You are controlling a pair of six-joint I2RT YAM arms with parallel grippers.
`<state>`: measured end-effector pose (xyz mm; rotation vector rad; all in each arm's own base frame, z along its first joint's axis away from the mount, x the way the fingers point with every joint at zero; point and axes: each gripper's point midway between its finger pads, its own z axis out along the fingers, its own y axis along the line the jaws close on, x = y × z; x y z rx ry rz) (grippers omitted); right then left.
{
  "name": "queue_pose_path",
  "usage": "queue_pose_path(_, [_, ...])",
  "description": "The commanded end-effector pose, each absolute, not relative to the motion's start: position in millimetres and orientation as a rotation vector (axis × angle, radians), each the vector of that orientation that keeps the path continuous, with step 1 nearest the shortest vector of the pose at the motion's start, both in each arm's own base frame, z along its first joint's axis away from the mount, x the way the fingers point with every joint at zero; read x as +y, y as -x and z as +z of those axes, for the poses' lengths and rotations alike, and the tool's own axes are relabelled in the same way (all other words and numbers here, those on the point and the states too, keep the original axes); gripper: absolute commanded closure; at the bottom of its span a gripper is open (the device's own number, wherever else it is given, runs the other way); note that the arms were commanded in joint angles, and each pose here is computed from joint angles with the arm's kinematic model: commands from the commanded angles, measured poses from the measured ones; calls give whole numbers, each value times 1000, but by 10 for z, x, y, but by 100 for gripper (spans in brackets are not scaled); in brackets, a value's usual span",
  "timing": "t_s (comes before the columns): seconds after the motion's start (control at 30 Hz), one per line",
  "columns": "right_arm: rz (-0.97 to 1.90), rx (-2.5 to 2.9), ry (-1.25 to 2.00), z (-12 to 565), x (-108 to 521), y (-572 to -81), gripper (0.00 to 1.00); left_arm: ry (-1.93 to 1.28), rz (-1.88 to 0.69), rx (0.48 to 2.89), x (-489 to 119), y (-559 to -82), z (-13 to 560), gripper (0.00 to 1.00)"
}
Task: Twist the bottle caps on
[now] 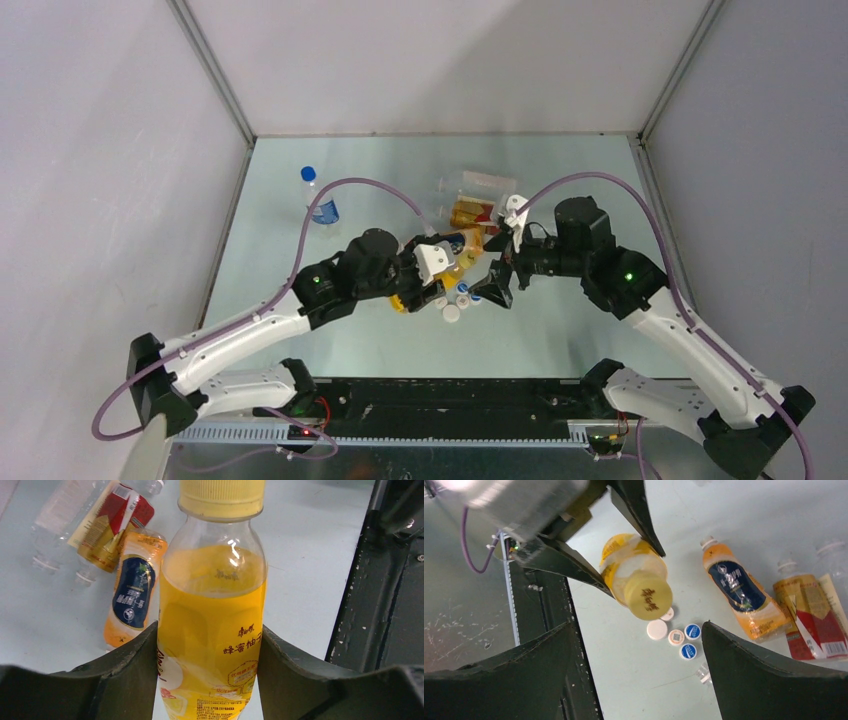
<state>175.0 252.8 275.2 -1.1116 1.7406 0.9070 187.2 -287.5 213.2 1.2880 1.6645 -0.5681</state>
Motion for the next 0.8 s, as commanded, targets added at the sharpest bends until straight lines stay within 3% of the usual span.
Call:
queue_pose_path(0.0, [911,1453,1211,3181,2587,-1649,1,-1279,-634,1651,-2949,-1835,2297,100])
queue_pose_path(0.13, [860,1361,1249,3257,2598,-1717,2,-1290,-653,1626,-2919,-1772,2297,100])
queue_pose_path(0.43, [916,1384,1455,3080,2756,-1691,17,-1366,-663,1560,-2892,-1675,2279,100])
queue_pose_path(0.77, [935,1400,1500,3076,2726,-1610,43,-1363,-601,1577,-2814,-1731,2252,100])
